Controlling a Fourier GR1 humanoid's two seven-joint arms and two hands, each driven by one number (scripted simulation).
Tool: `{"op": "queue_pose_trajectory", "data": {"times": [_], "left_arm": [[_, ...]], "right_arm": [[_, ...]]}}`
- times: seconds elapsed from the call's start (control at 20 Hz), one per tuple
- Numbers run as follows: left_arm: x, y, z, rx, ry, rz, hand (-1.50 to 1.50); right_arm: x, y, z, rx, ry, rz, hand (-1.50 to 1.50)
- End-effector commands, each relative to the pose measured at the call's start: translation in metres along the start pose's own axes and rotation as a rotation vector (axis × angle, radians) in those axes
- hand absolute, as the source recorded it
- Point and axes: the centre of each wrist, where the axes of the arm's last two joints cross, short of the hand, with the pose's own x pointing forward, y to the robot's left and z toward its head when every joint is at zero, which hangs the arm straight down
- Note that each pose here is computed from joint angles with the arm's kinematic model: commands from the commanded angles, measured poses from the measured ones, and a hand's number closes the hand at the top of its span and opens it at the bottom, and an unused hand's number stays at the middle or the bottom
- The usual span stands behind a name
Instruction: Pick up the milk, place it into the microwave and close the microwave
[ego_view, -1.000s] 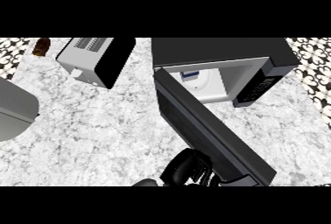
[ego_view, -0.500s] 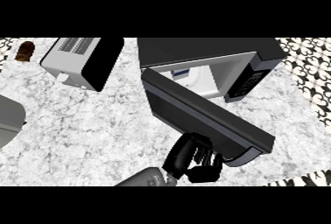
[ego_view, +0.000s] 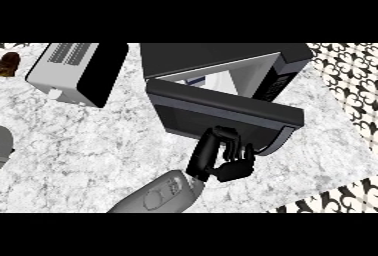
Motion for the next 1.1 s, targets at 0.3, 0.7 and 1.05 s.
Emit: {"op": "queue_pose_trajectory", "data": {"times": [0.3,0.7,1.05], "left_arm": [[0.021,0.022,-0.049,0.137,-0.026,0.06,1.5],[0.033,0.037,-0.075,0.192,-0.079,0.103,1.5],[0.032,0.038,-0.079,0.191,-0.102,0.128,1.5]], "right_arm": [[0.02,-0.016,-0.023,0.068,-0.034,-0.006,-1.5],[0.03,-0.027,-0.037,0.084,-0.049,-0.007,-1.5],[0.036,-0.038,-0.045,0.08,-0.057,-0.006,-1.5]]}}
